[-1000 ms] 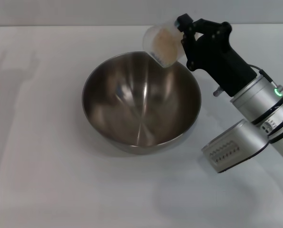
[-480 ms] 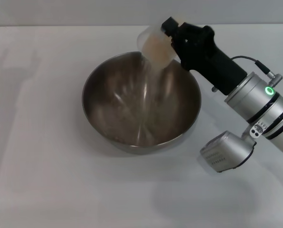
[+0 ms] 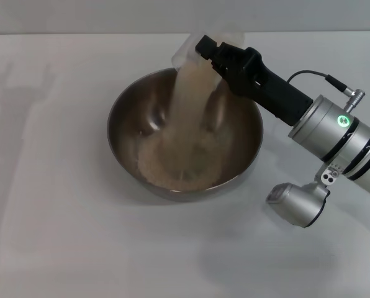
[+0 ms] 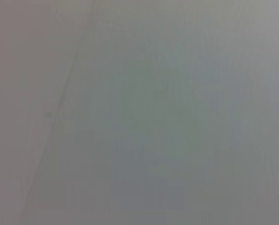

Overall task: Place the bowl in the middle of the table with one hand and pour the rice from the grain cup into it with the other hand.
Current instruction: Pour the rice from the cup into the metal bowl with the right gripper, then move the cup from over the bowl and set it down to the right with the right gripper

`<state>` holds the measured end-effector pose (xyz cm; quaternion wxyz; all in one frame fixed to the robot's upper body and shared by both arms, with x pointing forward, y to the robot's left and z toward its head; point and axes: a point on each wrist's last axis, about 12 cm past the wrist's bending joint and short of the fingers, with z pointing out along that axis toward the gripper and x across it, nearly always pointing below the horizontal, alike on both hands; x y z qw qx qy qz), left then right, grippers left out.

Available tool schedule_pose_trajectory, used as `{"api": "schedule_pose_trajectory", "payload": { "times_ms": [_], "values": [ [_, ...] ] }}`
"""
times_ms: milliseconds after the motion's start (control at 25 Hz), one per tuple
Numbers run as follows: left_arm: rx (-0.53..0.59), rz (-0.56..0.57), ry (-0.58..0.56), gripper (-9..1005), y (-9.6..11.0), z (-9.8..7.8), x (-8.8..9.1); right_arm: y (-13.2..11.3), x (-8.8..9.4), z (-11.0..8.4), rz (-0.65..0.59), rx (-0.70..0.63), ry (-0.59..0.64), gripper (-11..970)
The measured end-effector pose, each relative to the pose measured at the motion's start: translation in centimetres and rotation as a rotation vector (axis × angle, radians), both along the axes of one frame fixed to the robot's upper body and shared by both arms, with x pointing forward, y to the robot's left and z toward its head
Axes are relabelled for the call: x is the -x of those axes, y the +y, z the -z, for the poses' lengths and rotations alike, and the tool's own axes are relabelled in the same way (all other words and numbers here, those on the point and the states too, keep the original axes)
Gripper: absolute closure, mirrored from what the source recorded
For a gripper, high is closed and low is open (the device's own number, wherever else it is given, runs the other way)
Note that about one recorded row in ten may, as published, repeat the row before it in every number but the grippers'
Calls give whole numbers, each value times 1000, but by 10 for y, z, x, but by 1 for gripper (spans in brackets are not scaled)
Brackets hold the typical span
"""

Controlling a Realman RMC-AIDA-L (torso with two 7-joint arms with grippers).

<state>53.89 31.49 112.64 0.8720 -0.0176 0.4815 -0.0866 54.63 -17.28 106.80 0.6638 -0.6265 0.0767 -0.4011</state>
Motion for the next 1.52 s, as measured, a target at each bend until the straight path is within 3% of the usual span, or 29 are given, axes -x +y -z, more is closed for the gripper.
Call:
{"api": "schedule_pose_trajectory", "payload": {
  "times_ms": [400,560,640,760,800,840,960,1120,1200,1400,1520],
  "values": [
    [2,3,9,183,-1,0,-2,-3,3,-1,-38,105,-124,948],
    [3,4,10,183,-2,0,-2,-4,3,0,-36,95,-114,948],
    [4,4,10,183,-2,1,-1,-4,3,-2,-28,18,-56,948],
    [5,3,7,183,-2,0,-1,-4,3,-11,6,-263,121,949],
    [5,3,6,183,-2,0,0,-8,2,-17,25,-518,257,949],
    [5,3,6,183,-2,0,0,-8,2,-17,25,-518,257,949],
    [4,1,8,182,-1,1,0,-12,3,-23,7,-867,443,949],
    [3,-1,5,182,0,2,2,-29,1,-17,12,-1298,671,948],
    [2,-4,5,182,1,4,3,-44,-3,-4,85,-1525,788,948],
    [1,-7,5,182,2,5,5,-55,-9,20,225,-1649,964,949],
    [1,-5,-4,182,2,4,5,-54,-11,27,278,-1653,1023,949]
  ]
}}
